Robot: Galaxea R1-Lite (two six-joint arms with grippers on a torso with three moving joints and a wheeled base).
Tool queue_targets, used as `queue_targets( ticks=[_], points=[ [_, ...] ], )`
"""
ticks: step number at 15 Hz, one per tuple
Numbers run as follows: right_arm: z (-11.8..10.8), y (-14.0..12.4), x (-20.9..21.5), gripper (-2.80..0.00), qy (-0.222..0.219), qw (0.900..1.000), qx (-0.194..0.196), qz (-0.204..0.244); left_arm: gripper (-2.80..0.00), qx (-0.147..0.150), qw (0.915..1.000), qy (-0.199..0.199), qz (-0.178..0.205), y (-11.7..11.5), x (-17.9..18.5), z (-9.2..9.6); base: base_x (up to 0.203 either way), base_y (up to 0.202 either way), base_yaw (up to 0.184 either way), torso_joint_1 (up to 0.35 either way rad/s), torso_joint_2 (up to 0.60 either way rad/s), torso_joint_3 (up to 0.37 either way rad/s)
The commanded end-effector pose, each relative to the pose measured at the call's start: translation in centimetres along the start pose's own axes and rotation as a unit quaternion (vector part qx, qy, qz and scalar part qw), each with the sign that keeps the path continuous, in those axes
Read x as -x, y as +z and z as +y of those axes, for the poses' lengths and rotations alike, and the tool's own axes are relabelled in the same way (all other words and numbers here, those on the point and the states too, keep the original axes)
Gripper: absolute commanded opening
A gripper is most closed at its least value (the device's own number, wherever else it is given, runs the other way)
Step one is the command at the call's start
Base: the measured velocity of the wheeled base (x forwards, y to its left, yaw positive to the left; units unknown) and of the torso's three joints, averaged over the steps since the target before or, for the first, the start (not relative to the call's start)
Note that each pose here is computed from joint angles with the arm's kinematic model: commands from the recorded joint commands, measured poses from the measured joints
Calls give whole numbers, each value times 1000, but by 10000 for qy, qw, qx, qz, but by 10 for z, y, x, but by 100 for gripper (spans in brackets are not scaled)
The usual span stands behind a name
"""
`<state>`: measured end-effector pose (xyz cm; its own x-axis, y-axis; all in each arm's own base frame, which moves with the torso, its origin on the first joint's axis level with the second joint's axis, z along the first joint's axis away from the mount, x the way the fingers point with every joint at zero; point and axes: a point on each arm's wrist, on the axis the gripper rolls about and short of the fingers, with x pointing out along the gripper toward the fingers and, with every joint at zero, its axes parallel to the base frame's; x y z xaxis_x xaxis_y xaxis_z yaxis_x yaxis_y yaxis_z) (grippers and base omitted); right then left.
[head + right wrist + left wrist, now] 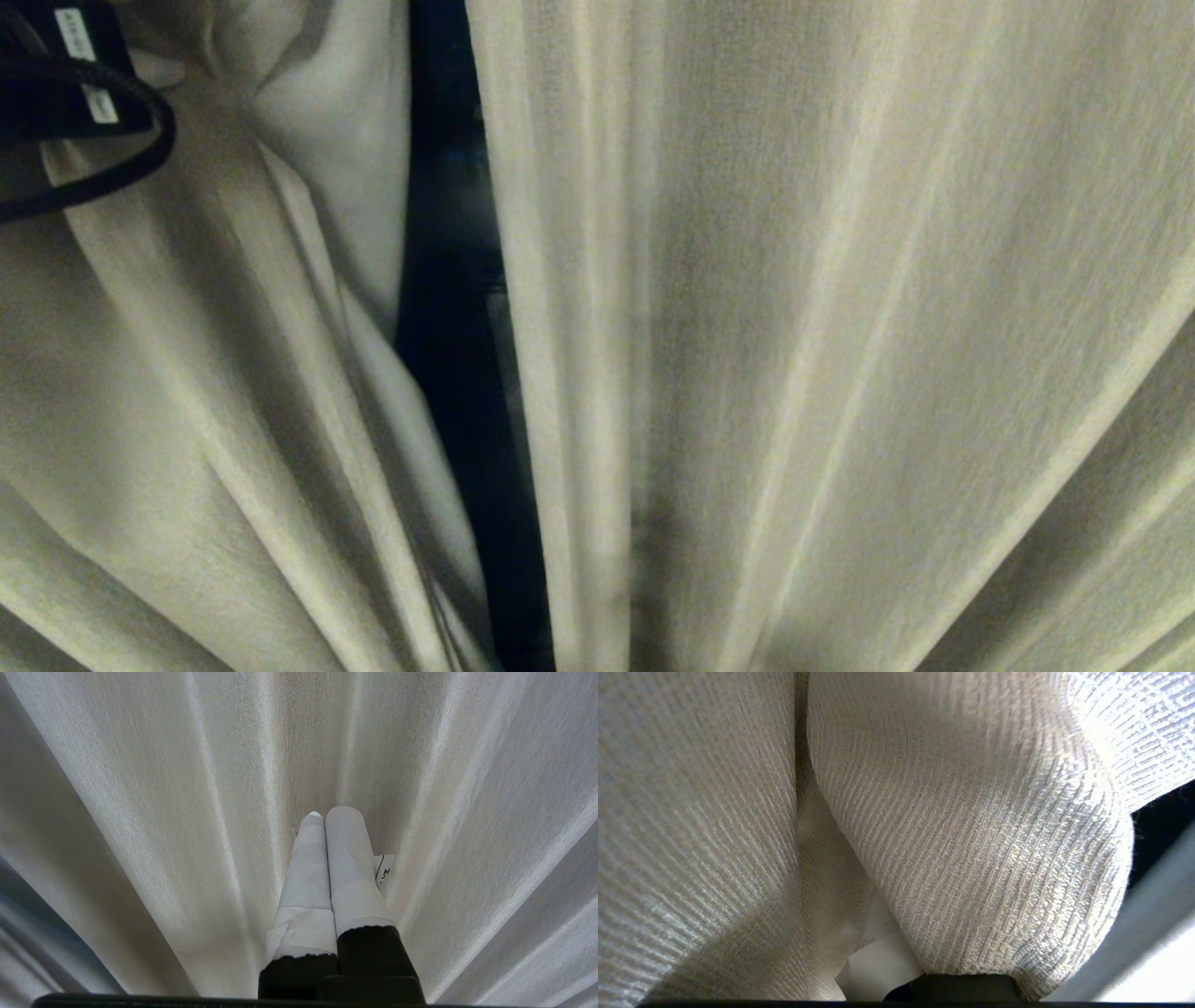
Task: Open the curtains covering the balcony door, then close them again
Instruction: Pull the outer curtains open on both sides
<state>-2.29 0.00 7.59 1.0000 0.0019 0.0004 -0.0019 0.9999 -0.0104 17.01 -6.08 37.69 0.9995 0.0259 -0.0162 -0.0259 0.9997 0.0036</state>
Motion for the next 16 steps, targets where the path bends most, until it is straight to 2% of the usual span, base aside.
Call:
queue_targets(
  ticks=[1,7,11,16],
  points=[
    [0,0,0,-280,-2,10000,2,10,-280,27,9999,-127,-52,1,12,0,0,0,0,0,0,0],
    [0,0,0,-280,6,10000,2,10,-280,-78,9995,-284,81,-8,12,-6,0,0,0,0,0,0],
    [0,0,0,-280,6,10000,2,10,-280,-121,9977,-652,156,-13,13,-20,0,0,0,0,0,0],
    [0,0,0,-280,-2,10000,2,10,-280,-115,9972,-711,181,-15,13,-23,0,0,0,0,0,0]
  ],
)
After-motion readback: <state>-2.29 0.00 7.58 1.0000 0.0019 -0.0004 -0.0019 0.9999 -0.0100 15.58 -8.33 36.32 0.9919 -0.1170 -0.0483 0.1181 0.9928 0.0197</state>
